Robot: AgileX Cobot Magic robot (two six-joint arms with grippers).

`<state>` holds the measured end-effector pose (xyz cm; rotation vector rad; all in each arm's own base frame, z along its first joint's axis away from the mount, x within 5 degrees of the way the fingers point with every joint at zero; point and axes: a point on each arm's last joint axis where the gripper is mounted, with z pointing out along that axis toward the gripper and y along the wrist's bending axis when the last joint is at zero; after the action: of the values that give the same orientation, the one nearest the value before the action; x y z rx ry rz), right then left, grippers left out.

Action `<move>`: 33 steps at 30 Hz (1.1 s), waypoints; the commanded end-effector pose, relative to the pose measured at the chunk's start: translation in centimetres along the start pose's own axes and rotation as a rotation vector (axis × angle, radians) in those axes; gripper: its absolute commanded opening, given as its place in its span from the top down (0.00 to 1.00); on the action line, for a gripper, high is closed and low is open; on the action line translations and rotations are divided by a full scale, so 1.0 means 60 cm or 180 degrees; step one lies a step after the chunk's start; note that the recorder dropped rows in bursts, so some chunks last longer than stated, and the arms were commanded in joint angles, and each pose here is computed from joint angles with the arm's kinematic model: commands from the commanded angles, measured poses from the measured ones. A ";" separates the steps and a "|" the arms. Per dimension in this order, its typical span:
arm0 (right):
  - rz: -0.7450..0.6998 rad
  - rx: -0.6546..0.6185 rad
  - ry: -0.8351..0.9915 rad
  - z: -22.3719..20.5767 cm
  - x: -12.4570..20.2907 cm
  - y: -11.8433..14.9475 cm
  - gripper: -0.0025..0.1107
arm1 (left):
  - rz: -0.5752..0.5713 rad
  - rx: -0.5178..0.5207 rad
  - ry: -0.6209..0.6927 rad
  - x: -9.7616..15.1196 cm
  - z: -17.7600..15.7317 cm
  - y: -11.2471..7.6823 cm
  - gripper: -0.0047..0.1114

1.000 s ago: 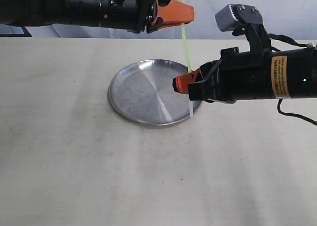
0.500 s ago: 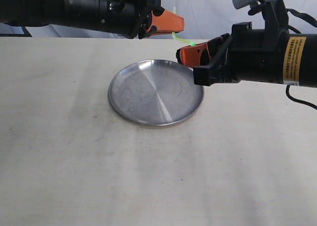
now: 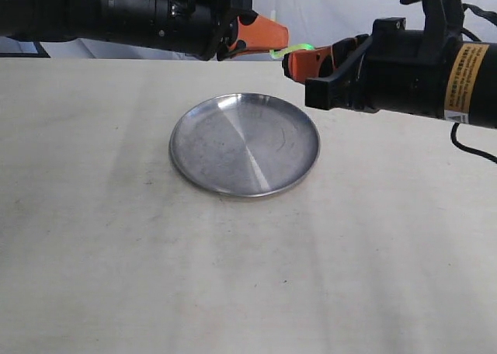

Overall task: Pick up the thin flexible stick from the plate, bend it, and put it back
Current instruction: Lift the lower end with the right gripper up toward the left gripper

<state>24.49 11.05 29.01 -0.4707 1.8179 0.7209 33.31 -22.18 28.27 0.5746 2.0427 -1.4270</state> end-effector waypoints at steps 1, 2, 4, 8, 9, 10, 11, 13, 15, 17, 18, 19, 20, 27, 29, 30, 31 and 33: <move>0.0111 0.0109 -0.0236 -0.004 -0.017 -0.004 0.98 | 0.0115 0.0202 0.0257 0.018 0.005 -0.012 0.96; 0.0111 0.0118 -0.0260 -0.004 -0.018 -0.004 0.98 | 0.0119 0.0203 0.0253 0.017 0.005 -0.012 0.96; 0.0136 0.0133 -0.0302 -0.004 -0.020 -0.005 0.98 | 0.0145 0.0265 0.0243 0.017 0.005 -0.015 0.96; 0.0183 0.0152 -0.0337 -0.003 -0.020 -0.007 0.98 | 0.0140 0.0364 0.0229 0.017 0.005 -0.019 0.96; 0.0198 0.0157 -0.0343 -0.002 -0.020 -0.008 0.98 | 0.0147 0.0361 0.0227 0.016 0.005 -0.019 0.96; 0.0211 0.0152 -0.0351 -0.001 -0.020 -0.008 0.98 | 0.0147 0.0361 0.0227 0.016 0.005 -0.019 0.96; 0.0220 0.0160 -0.0358 0.000 -0.020 -0.009 0.98 | 0.0147 0.0361 0.0227 0.016 0.005 -0.019 0.96; 0.0287 0.0179 -0.0385 0.002 -0.020 -0.012 0.98 | 0.0152 0.0361 0.0226 0.016 0.005 -0.019 0.96; 0.0294 0.0198 -0.0418 0.002 -0.021 -0.013 0.98 | 0.0152 0.0361 0.0226 0.016 0.005 -0.019 0.96; 0.0349 0.0211 -0.0454 0.002 -0.022 -0.014 0.98 | 0.0177 0.0362 0.0225 0.016 0.005 -0.019 0.96; 0.0361 0.0211 -0.0472 0.002 -0.023 -0.014 0.98 | 0.0192 0.0363 0.0224 0.016 0.005 -0.019 0.96; 0.0384 0.0213 -0.0496 0.002 -0.024 -0.014 0.98 | 0.0199 0.0363 0.0224 0.016 0.005 -0.019 0.96; 0.0398 0.0225 -0.0519 0.002 -0.025 -0.015 0.98 | 0.0200 0.0366 0.0217 0.016 0.005 -0.019 0.96; 0.0444 0.0295 -0.0645 0.000 -0.031 -0.019 0.98 | 0.0207 0.0371 0.0219 0.016 0.005 -0.020 0.96; 0.0445 0.0311 -0.0669 0.000 -0.032 -0.020 0.98 | 0.0208 0.0381 0.0226 0.017 0.005 -0.021 0.96; 0.0452 0.0315 -0.0676 0.000 -0.032 -0.020 0.98 | 0.0210 0.0386 0.0230 0.017 0.006 -0.022 0.96; 0.0464 0.0317 -0.0682 0.000 -0.032 -0.020 0.98 | 0.0212 0.0391 0.0236 0.018 0.007 -0.023 0.96; 0.0464 0.0317 -0.0682 0.000 -0.032 -0.020 0.98 | 0.0227 0.0416 0.0260 0.021 0.012 -0.028 0.96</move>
<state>25.68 10.37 29.94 -0.2465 1.7202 0.7241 33.22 -22.32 28.78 0.5783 1.9826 -1.4766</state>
